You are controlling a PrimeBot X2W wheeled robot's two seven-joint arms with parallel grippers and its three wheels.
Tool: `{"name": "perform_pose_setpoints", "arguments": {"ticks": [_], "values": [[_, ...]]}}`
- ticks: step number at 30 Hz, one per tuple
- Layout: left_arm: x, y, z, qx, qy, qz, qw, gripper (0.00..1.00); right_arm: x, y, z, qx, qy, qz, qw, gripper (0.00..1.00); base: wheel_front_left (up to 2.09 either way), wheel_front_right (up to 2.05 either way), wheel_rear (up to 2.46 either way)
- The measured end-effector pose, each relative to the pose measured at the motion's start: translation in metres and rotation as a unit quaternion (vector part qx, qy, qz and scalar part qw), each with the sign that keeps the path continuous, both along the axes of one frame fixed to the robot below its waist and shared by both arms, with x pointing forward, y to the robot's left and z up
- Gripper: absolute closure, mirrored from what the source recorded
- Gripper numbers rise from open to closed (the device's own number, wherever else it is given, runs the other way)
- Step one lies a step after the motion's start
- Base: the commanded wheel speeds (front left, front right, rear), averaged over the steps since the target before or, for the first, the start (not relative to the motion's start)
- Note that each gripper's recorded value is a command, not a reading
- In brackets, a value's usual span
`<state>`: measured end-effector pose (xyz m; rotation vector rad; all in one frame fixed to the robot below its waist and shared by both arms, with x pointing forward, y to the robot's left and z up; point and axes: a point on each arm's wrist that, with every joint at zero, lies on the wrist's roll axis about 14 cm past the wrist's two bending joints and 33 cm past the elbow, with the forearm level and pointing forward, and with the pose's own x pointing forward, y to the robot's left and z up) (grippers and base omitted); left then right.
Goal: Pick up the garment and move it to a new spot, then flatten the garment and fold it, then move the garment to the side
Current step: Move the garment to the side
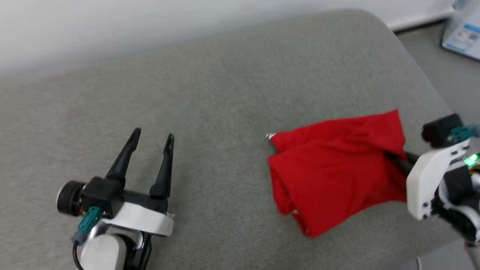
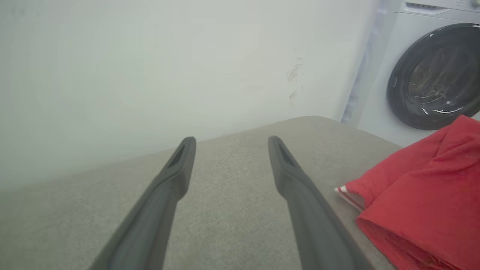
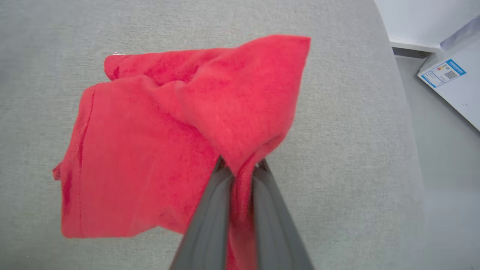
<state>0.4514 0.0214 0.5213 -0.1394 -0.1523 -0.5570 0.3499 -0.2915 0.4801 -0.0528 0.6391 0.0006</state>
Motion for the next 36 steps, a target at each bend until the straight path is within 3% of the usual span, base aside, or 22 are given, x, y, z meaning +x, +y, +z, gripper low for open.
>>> {"name": "perform_pose_setpoints", "arguments": {"ticks": [11, 18, 25, 26, 27, 28, 31, 36], "values": [[0.038, -0.044, -0.031, -0.010, 0.008, -0.077, 0.997, 0.00, 0.034, -0.118, -0.006, -0.095, 0.021, -0.129, 0.987, 1.00, 0.00, 0.00, 0.00], [0.060, -0.036, -0.051, -0.010, 0.012, -0.074, 0.997, 0.00, 0.058, -0.175, -0.013, -0.141, 0.021, -0.199, 0.970, 1.00, 0.00, 0.00, 0.00], [0.069, -0.016, -0.069, -0.002, 0.023, -0.052, 0.998, 0.00, 0.070, -0.193, -0.046, -0.147, 0.031, -0.240, 0.959, 1.00, 0.00, 0.00, 0.00], [0.069, -0.014, -0.071, -0.001, 0.024, -0.050, 0.998, 0.00, 0.070, -0.194, -0.052, -0.149, 0.032, -0.244, 0.958, 0.93, 0.00, 0.00, 0.00], [0.070, -0.012, -0.072, 0.000, 0.025, -0.047, 0.999, 0.00, 0.070, -0.194, -0.057, -0.143, 0.030, -0.252, 0.957, 0.76, 0.00, 0.00, 0.00], [0.070, -0.010, -0.073, 0.000, 0.026, -0.045, 0.999, 0.00, 0.069, -0.193, -0.063, -0.146, 0.036, -0.252, 0.956, 0.00, 0.00, 0.00, 0.00], [0.069, -0.006, -0.075, 0.002, 0.029, -0.039, 0.999, 0.00, 0.070, -0.191, -0.071, -0.148, 0.029, -0.257, 0.955, 0.00, 0.00, 0.00, 0.00], [0.067, -0.003, -0.066, 0.002, 0.022, -0.033, 0.999, 0.00, 0.072, -0.197, -0.049, -0.181, -0.024, -0.260, 0.948, 0.00, 0.00, 0.00, 0.00]]}}
